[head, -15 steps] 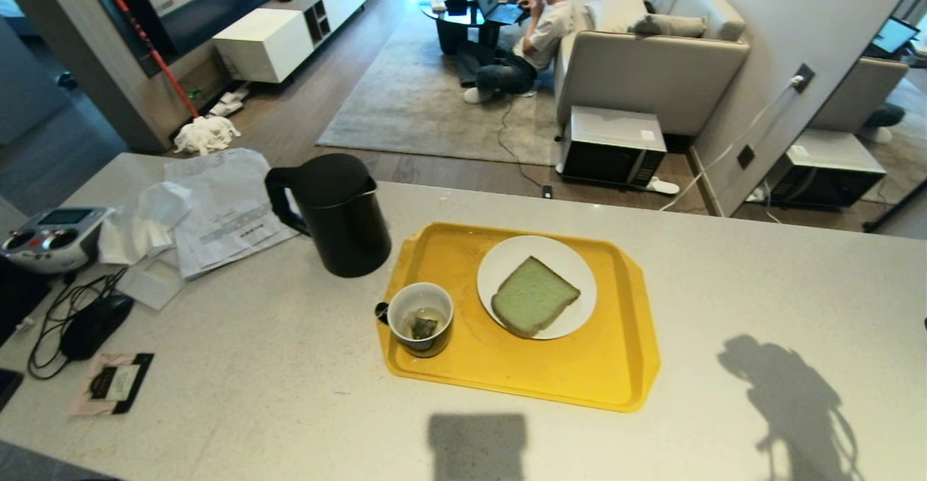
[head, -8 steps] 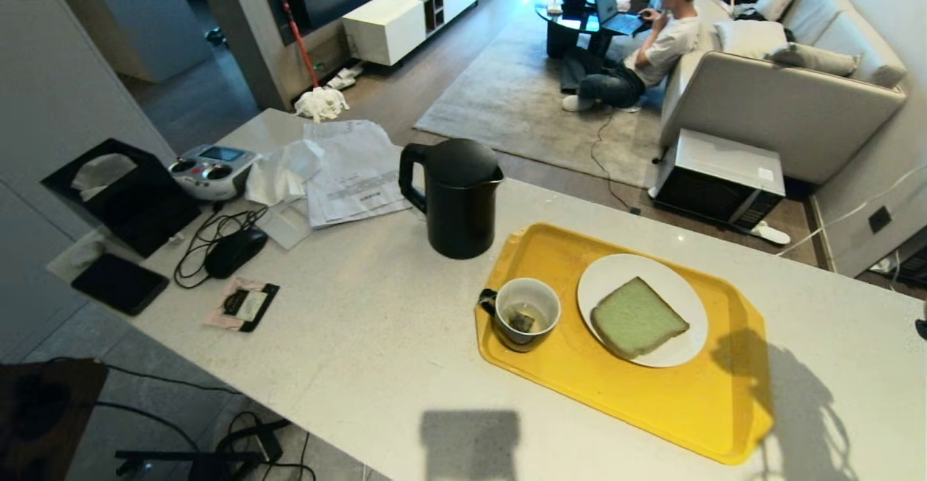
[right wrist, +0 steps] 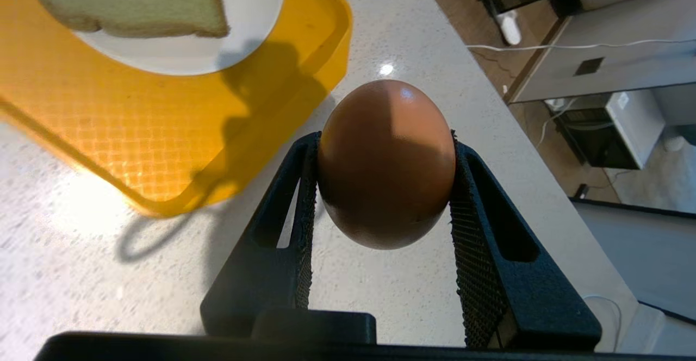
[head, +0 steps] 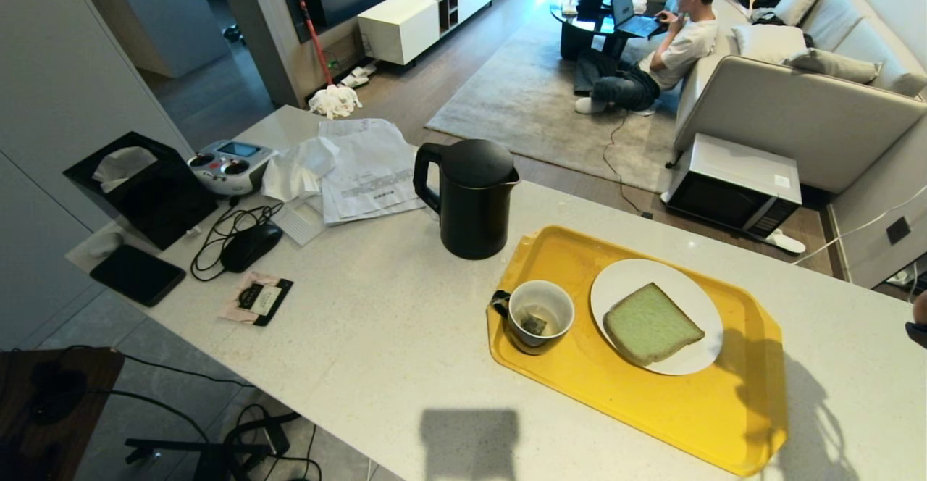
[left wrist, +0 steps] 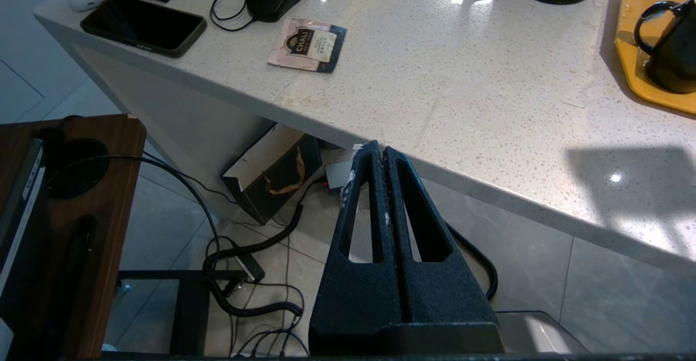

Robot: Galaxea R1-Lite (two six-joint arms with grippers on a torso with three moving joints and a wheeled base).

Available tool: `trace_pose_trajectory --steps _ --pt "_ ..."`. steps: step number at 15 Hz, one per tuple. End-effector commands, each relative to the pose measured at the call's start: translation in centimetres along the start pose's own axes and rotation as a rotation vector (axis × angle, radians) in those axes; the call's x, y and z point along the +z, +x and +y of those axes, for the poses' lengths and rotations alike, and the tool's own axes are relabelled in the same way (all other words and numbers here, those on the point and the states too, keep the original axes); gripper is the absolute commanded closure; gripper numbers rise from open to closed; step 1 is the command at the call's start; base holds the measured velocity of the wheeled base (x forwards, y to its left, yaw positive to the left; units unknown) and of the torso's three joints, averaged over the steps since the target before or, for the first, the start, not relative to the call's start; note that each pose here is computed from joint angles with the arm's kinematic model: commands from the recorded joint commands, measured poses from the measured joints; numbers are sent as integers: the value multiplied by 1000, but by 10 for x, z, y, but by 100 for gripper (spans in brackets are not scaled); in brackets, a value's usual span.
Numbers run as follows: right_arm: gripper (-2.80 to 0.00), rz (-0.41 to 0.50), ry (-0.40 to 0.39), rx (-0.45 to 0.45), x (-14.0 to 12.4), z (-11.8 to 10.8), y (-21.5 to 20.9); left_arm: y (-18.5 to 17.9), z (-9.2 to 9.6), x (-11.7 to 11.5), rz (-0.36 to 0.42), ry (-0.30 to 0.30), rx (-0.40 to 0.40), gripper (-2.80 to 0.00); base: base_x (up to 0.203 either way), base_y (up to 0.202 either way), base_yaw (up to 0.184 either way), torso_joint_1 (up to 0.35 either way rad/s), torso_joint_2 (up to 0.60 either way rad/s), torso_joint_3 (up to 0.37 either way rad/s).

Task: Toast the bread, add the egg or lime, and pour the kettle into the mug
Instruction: Put the egg in the bowl

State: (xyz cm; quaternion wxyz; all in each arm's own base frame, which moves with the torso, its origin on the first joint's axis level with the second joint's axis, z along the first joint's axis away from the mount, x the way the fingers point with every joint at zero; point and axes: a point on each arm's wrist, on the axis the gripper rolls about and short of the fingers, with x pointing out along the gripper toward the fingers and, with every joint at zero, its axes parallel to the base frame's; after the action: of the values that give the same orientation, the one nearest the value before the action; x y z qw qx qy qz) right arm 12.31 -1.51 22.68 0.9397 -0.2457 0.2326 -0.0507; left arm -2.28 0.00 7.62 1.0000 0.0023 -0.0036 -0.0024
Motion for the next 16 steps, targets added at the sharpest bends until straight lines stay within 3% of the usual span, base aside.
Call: trace_pose_trajectory --steps 1,8,14,16 --pt "0 28 -22 55 8 1 0 0 0 0 0 0 0 0 0 0 0 0 0 0" --pt "0 84 -45 93 19 0 15 0 0 0 0 0 -1 0 0 0 0 0 0 0" --pt "0 138 -60 118 55 -12 48 0 0 0 0 0 0 0 0 0 0 0 0 0" --pt "0 145 -99 128 66 -11 62 0 0 0 0 0 0 0 0 0 0 0 0 0"
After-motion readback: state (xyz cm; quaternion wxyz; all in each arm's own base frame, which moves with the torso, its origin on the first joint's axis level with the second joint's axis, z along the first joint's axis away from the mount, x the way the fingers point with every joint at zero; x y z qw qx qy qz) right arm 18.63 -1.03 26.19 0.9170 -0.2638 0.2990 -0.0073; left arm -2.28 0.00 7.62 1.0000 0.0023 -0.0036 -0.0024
